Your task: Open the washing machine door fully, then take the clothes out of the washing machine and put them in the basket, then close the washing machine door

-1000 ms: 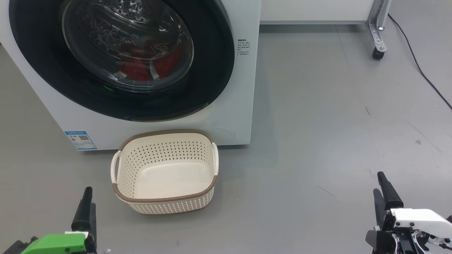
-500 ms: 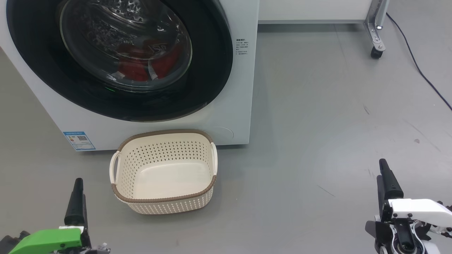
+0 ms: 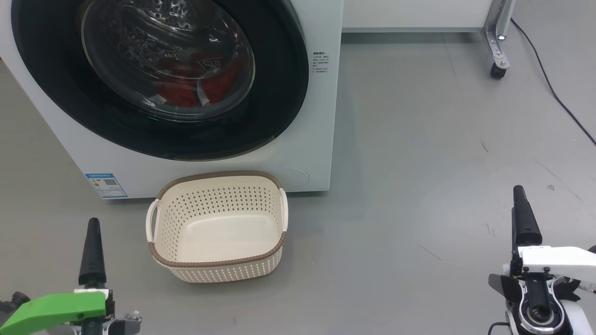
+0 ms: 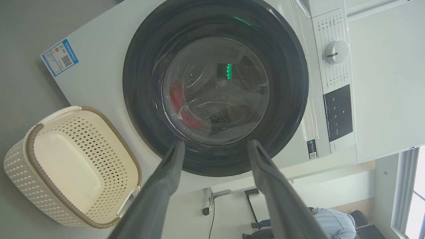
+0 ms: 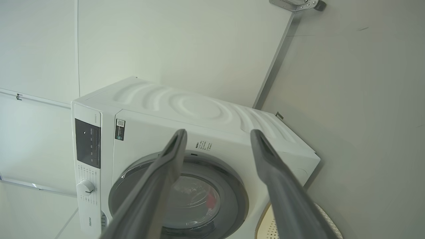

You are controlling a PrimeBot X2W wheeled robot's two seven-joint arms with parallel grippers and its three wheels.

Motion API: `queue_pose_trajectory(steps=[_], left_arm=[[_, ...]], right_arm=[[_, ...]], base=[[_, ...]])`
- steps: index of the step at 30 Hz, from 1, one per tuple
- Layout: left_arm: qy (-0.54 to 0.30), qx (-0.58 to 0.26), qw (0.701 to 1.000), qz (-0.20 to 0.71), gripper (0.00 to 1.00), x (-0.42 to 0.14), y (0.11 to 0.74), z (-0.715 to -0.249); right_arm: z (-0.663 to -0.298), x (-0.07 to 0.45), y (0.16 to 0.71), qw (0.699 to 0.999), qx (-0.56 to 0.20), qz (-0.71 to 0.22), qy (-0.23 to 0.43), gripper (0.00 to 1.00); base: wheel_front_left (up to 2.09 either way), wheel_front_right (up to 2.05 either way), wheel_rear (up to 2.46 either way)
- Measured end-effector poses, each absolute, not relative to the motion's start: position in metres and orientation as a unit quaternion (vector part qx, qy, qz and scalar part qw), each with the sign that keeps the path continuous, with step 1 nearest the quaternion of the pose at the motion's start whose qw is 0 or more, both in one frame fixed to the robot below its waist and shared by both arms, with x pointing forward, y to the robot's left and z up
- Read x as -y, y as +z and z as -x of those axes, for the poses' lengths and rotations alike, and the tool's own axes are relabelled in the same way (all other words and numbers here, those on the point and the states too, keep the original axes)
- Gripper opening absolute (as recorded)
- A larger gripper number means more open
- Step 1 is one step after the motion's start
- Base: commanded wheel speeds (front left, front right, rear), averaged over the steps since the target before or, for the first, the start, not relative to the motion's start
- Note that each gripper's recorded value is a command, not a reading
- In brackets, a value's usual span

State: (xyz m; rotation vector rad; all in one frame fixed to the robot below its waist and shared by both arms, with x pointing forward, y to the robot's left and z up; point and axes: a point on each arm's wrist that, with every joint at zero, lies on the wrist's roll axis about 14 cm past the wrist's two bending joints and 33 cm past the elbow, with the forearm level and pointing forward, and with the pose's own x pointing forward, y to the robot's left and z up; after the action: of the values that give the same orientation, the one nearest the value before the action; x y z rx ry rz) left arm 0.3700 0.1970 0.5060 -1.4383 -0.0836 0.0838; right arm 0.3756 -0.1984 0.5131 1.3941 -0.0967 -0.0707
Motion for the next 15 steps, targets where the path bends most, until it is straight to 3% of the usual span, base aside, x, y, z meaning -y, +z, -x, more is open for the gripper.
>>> queue_pose_trajectory(steps=[15], left_arm=[[0.032, 0.084, 0.794, 0.601, 1.00, -0.205, 0.530, -0.370]], right_arm=[[-0.384, 0.182, 0.541, 0.813, 0.070, -0.578, 0.005, 1.00]], base=[[0.00, 0.00, 0.00]])
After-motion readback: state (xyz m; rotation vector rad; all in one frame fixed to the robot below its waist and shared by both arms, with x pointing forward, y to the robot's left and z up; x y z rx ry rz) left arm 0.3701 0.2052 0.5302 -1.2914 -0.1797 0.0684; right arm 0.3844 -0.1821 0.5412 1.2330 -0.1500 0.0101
